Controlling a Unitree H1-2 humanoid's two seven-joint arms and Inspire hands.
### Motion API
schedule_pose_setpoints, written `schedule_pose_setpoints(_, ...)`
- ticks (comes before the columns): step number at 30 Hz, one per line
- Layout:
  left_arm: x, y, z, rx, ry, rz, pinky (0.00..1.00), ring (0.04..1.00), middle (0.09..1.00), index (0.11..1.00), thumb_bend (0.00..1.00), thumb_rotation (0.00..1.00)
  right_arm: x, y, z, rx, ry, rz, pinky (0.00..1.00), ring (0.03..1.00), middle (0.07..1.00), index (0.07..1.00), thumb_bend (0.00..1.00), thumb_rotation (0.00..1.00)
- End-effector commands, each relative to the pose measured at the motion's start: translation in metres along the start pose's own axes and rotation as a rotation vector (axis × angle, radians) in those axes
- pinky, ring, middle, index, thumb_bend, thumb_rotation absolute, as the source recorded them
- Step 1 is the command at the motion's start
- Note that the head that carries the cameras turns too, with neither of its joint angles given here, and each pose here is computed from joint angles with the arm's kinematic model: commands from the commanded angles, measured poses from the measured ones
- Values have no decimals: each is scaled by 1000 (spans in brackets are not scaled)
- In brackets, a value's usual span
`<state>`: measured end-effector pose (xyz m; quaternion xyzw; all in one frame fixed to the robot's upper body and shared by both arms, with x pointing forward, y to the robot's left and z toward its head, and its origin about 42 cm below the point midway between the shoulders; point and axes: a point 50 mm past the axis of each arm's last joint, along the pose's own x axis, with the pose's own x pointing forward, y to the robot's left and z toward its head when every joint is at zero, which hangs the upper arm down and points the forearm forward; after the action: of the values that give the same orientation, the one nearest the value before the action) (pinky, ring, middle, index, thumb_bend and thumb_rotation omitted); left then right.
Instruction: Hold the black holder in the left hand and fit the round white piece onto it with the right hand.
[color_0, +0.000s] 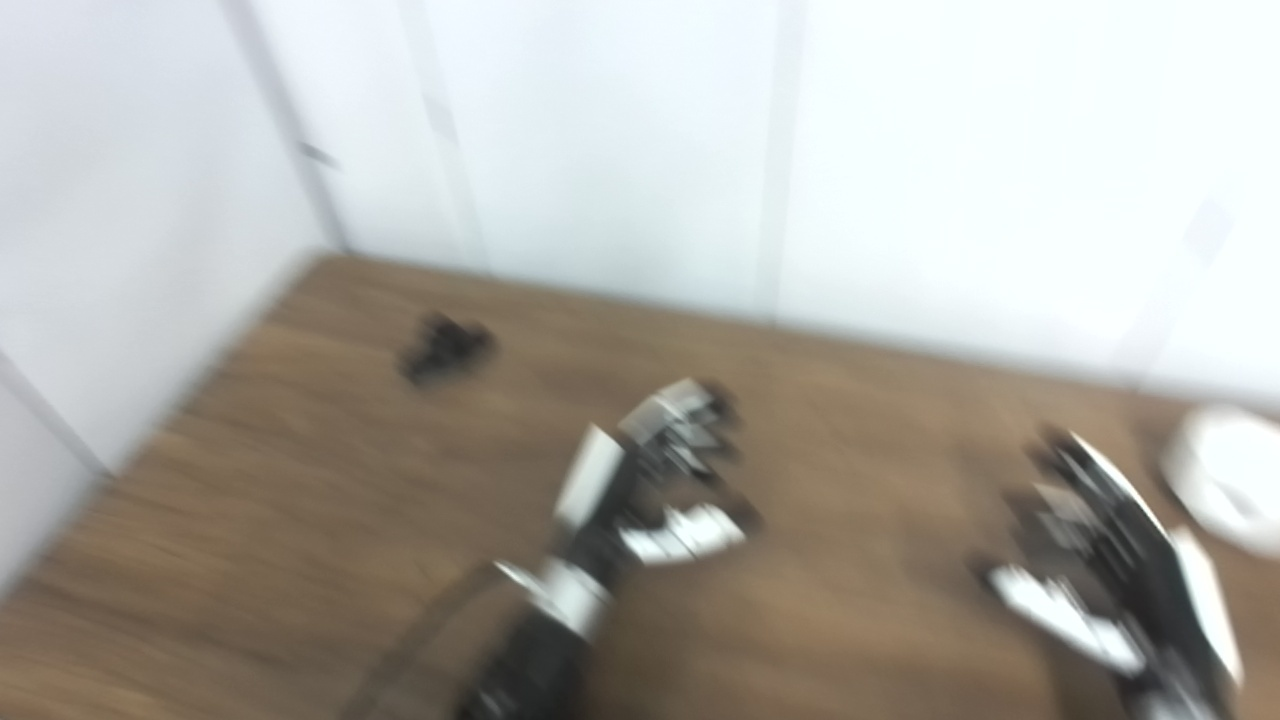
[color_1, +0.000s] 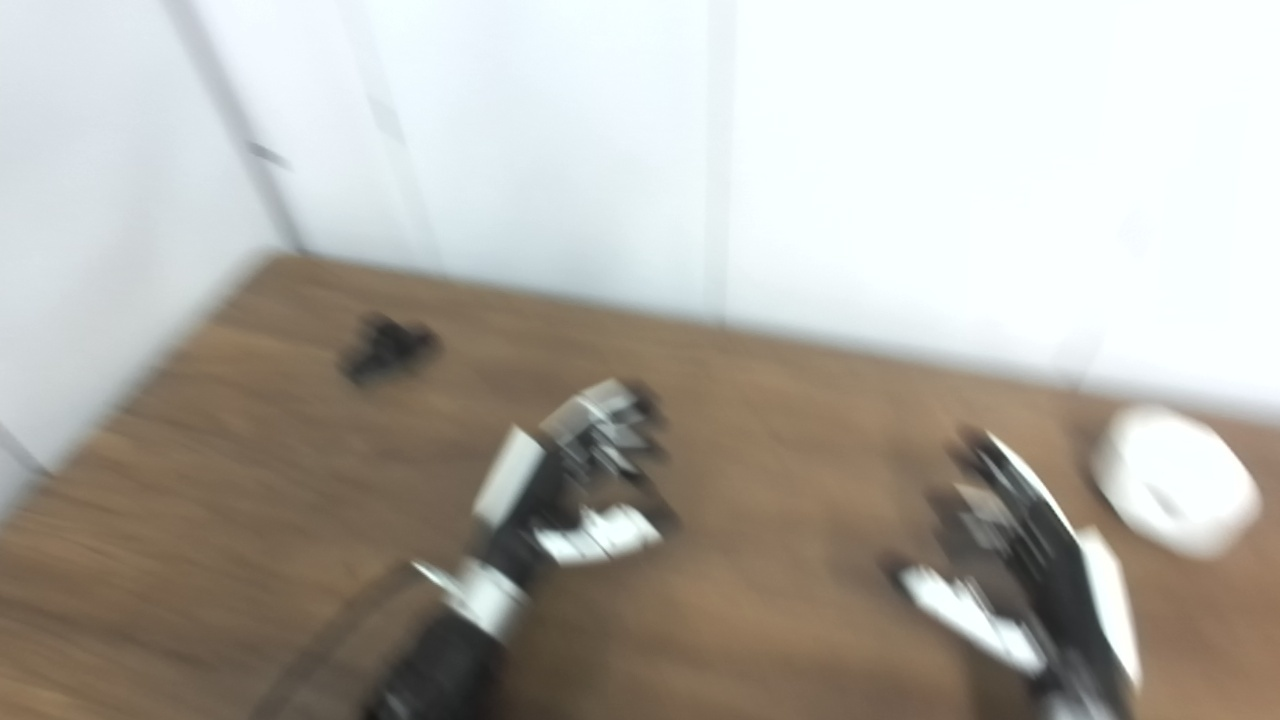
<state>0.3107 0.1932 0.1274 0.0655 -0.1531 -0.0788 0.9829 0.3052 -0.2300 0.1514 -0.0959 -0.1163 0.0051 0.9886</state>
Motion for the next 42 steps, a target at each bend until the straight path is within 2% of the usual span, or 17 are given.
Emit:
schedule_pose_setpoints(1,1,0,0,19,-29,18,578,716,807,840,657,0,7,0,16,-8,-62,-9,519,662,819,859,610,0)
schedule_pose_setpoints(6,5,14,9,47,-59,84,601,726,816,824,647,29,8,-1,16,-10,-61,-10,506,643,817,853,613,0)
schedule_pose_setpoints(9,7,20,17,22,-75,117,571,723,830,857,659,14,8,-2,15,-4,-58,-8,488,631,815,852,615,0)
schedule_pose_setpoints(11,7,26,22,25,-80,126,570,739,851,925,651,22,9,-1,15,-9,-56,-12,475,615,807,850,617,0)
schedule_pose_setpoints(13,7,35,28,65,-81,129,580,731,842,917,651,34,9,-2,16,-15,-57,-13,465,609,802,850,615,0)
schedule_pose_setpoints(18,10,62,43,187,-77,115,588,704,804,851,657,44,11,-5,15,-14,-63,-16,442,589,788,837,618,0)
schedule_pose_setpoints(22,15,88,61,278,-81,74,572,680,776,788,659,4,12,-8,15,-20,-61,-15,432,586,786,834,620,0)
schedule_pose_setpoints(28,21,126,96,470,-10,37,524,709,815,837,720,0,12,-11,13,-23,-58,-8,430,578,785,832,613,0)
schedule_pose_setpoints(32,26,146,115,554,6,64,587,741,812,835,777,0,13,-11,12,-26,-57,4,422,572,786,833,600,0)
schedule_pose_setpoints(36,31,168,130,640,19,118,645,792,830,833,787,0,13,-10,10,-24,-52,5,426,576,784,827,609,0)
schedule_pose_setpoints(38,33,177,136,695,24,148,659,799,837,826,802,36,13,-9,10,-21,-47,7,429,579,785,825,612,0)
schedule_pose_setpoints(40,35,183,140,726,22,170,715,821,835,808,795,37,12,-9,10,-17,-42,9,431,581,786,824,616,0)
schedule_pose_setpoints(42,37,190,144,787,15,207,730,818,819,792,795,49,13,-9,10,-14,-42,8,434,582,787,823,616,0)
